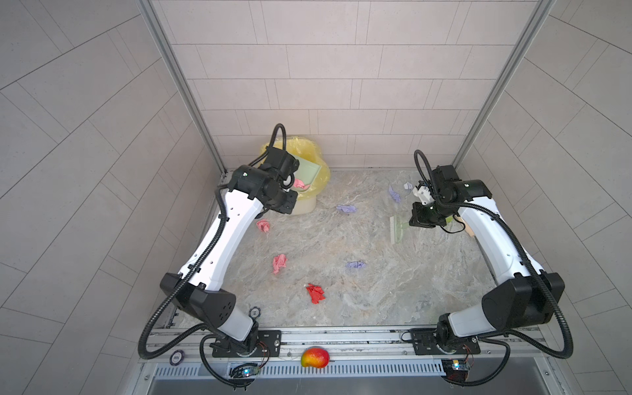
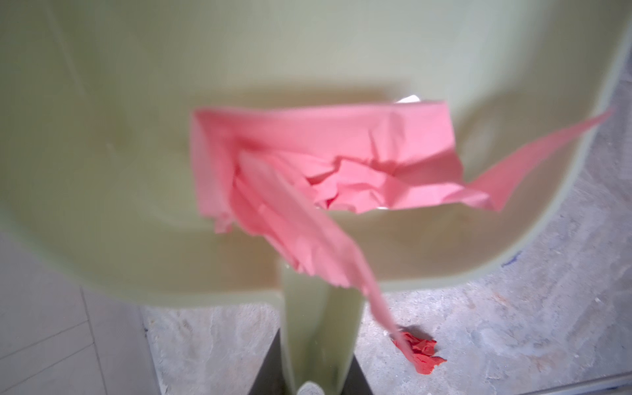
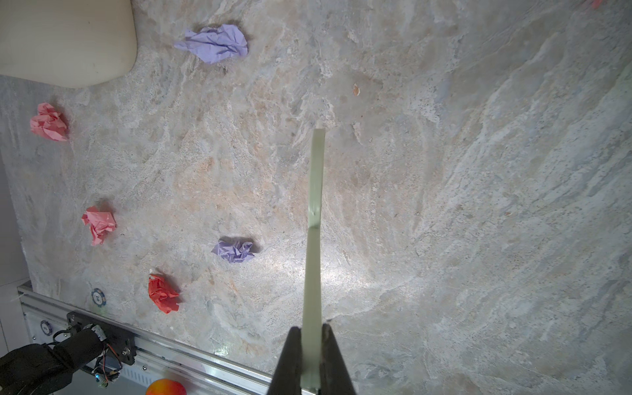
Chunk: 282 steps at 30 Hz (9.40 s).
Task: Sweep away the paper scraps from the table
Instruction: 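Lift the dustpan toward the yellow bin while the right gripper draws back, then tip the dustpan over the yellow bin with the left gripper, then lower the dustpan beside the purple scrap while the right gripper brings the brush behind it, then sweep the purple scrap into the dustpan with the right gripper's brush, then lift the dustpan toward the yellow bin while the right gripper draws back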
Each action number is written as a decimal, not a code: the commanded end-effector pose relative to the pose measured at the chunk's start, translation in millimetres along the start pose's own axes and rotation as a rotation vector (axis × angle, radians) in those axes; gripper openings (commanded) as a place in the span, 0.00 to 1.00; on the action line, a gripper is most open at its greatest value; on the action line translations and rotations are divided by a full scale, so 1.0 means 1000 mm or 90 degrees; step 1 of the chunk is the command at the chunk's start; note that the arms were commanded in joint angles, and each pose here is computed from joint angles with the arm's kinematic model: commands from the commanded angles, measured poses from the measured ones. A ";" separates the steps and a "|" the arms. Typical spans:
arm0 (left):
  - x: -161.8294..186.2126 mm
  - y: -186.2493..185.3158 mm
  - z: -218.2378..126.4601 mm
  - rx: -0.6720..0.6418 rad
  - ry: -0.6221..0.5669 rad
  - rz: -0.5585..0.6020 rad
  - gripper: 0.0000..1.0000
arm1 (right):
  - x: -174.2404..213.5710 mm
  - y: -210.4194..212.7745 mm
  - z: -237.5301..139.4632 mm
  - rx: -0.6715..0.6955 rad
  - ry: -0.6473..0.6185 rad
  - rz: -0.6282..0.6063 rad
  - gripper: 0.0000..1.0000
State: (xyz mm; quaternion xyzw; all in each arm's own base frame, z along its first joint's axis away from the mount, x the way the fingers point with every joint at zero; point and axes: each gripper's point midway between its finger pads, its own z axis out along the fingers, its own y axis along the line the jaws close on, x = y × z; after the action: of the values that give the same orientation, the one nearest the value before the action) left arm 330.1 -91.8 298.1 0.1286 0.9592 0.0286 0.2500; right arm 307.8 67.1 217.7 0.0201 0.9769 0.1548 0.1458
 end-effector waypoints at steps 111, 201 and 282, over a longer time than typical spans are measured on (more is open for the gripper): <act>0.005 -0.156 0.080 -0.017 -0.022 0.254 0.00 | -0.117 -0.061 -0.008 0.281 -0.188 -0.271 0.00; 0.095 -0.261 0.184 0.175 0.312 0.462 0.00 | -0.048 -0.023 0.062 0.271 0.174 -0.280 0.00; 0.060 -0.280 0.189 0.208 0.277 0.463 0.00 | -0.023 -0.015 -0.003 0.083 0.037 -0.122 0.00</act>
State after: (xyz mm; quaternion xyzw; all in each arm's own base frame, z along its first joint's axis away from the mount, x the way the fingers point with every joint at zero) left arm 299.4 -347.0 40.5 0.4897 0.8705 -0.0030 -0.0490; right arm 330.0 62.0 209.9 -0.0890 0.9863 0.0905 0.1050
